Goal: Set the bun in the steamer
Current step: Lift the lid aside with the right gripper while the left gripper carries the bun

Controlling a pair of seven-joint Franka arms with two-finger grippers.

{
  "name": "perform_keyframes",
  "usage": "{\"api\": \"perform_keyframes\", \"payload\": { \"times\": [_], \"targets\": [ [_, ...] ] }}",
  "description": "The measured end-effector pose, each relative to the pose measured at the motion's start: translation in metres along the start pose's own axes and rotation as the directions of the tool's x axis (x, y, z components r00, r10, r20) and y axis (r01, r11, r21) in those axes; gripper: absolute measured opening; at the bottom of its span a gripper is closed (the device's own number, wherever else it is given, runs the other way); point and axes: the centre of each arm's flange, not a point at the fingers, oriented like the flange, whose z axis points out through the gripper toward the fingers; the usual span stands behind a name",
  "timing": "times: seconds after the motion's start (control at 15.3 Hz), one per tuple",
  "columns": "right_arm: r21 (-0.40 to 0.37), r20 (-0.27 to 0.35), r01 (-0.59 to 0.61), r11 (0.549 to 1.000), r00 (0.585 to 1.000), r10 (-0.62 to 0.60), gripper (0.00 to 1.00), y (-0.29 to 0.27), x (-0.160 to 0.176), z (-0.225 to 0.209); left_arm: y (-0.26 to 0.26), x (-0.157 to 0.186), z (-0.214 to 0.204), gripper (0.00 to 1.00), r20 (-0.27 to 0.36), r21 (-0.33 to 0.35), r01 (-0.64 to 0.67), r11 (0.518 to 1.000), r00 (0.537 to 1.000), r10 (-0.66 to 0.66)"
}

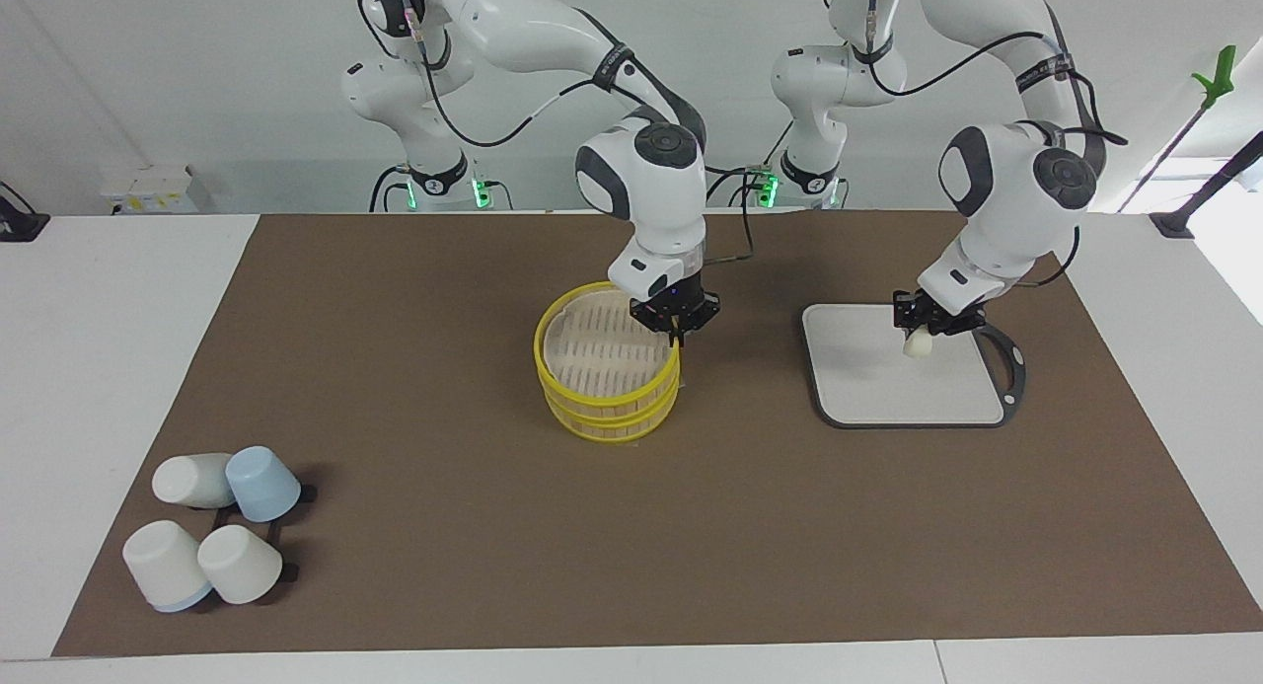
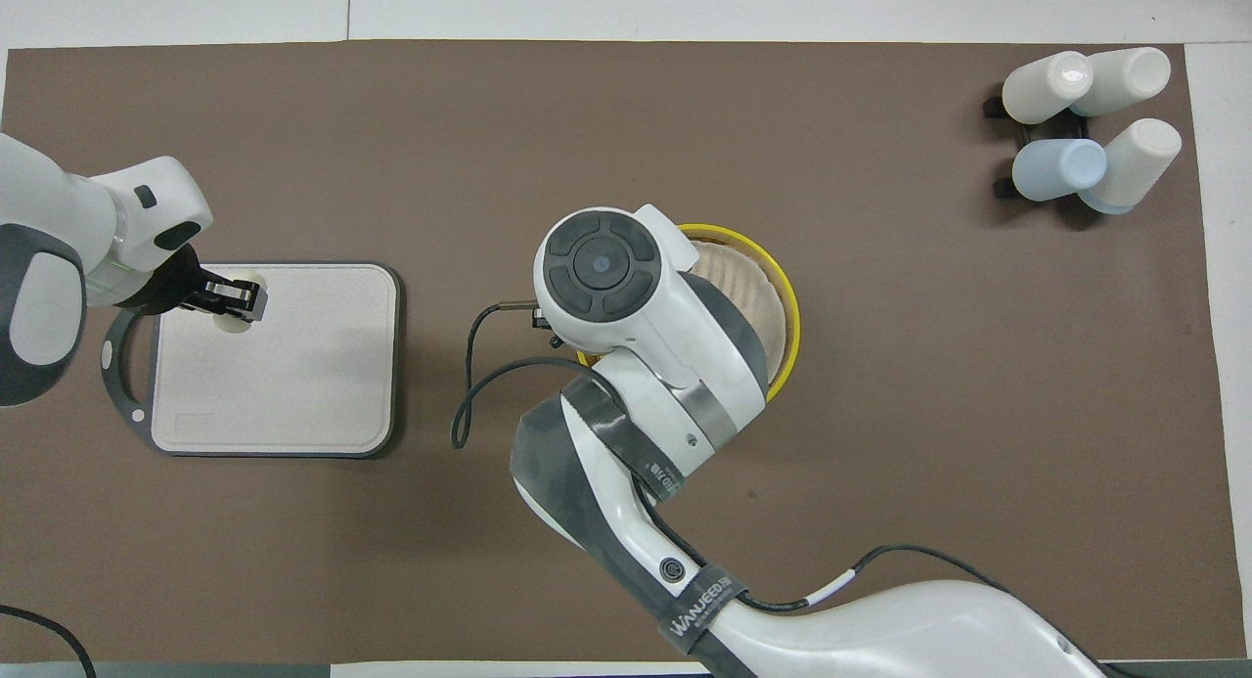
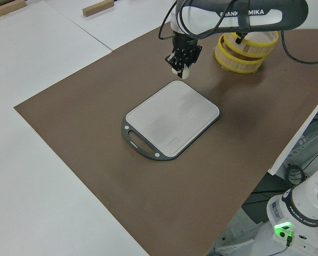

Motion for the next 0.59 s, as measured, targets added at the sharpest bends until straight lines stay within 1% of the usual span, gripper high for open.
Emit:
{"api": "perform_keyframes", "payload": {
  "times": [0.13,0.26,0.39,0.46,0.59],
  "targets": [
    [-0.012,0.008,-0.011,1.000,1.000,0.011,0.08,0.039,0.026,-0.033,0.020,0.005,-0.031,0.16,-0.017,-0.016,0.086,0.996,0.996,-0.086],
    [-0.043,0.056,-0.009,0.999,0.998,0.011,0.08,0.100,0.046,-0.062,0.071,0.013,-0.043,0.15,-0.041,-0.019,0.198,0.980,0.979,-0.199],
    [-0.060,0.133,0.068,0.996,0.989,-0.060,0.08,0.168,0.059,-0.080,0.147,0.020,-0.036,0.14,-0.061,-0.024,0.273,0.962,0.960,-0.274],
    [-0.061,0.173,0.105,0.993,0.981,-0.093,0.08,0.199,0.064,-0.085,0.189,0.021,-0.025,0.14,-0.068,-0.027,0.300,0.954,0.951,-0.301],
    [-0.067,0.238,0.134,0.989,0.965,-0.115,0.08,0.245,0.069,-0.087,0.263,0.023,0.006,0.14,-0.088,-0.041,0.338,0.940,0.936,-0.341]
  ]
}}
